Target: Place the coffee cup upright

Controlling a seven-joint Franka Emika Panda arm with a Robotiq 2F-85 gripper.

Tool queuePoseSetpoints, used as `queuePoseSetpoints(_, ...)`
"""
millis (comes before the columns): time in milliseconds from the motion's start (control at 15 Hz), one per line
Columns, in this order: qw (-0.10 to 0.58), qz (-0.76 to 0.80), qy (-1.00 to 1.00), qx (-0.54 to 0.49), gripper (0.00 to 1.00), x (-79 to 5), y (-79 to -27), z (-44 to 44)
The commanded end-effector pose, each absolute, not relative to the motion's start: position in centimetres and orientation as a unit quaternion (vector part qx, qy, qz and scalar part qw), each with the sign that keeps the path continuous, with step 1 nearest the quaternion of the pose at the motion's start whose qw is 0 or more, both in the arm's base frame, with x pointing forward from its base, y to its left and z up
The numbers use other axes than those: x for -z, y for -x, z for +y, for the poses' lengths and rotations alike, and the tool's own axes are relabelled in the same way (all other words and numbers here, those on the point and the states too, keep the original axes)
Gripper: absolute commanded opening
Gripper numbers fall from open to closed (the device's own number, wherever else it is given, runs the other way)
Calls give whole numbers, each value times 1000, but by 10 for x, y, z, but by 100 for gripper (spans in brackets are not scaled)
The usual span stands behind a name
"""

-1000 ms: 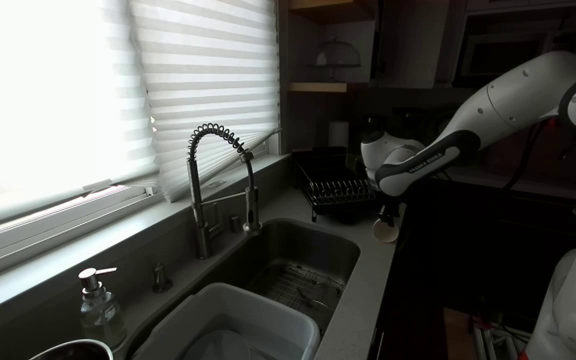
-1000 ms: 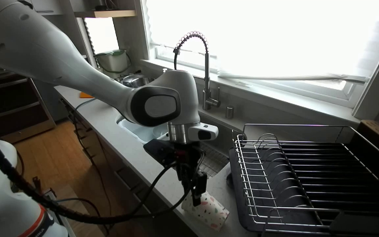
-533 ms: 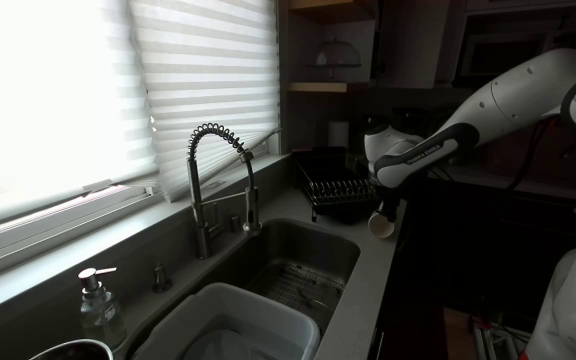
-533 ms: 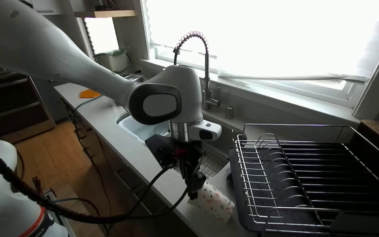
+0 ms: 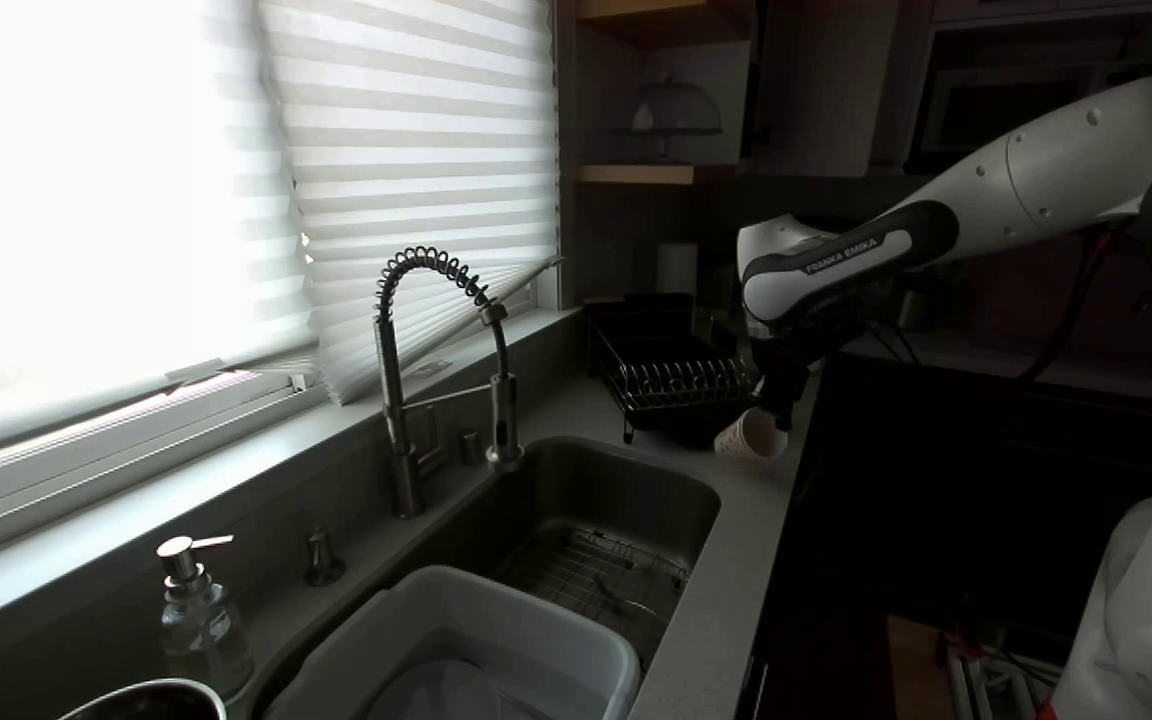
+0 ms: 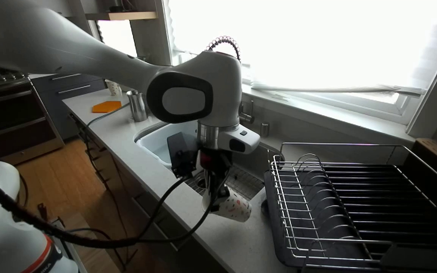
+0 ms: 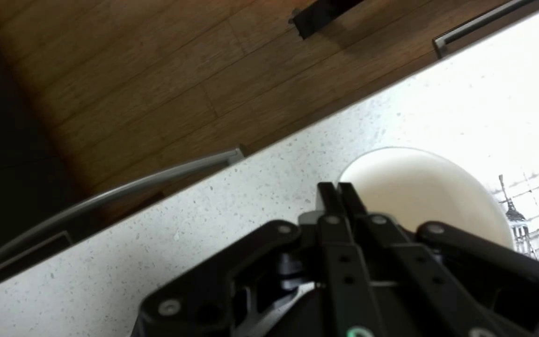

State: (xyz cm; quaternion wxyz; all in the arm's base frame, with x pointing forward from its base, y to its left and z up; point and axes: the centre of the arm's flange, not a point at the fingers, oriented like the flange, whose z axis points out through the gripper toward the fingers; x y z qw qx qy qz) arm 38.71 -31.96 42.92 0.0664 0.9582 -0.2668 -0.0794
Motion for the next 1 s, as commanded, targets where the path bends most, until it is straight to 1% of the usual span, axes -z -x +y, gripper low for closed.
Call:
queuePoseSetpoints(0,9,-327,-939,102,1,-446,-381,-335)
queuePoseSetpoints(333,-74,-397,-905,135,1,-454,-356,-372)
queuePoseSetpoints(533,-122,-440,-876,159,1,-442,-337,-397)
queuePoseSetpoints(933,-216,-531,-807,145,1,-419,-320,-437)
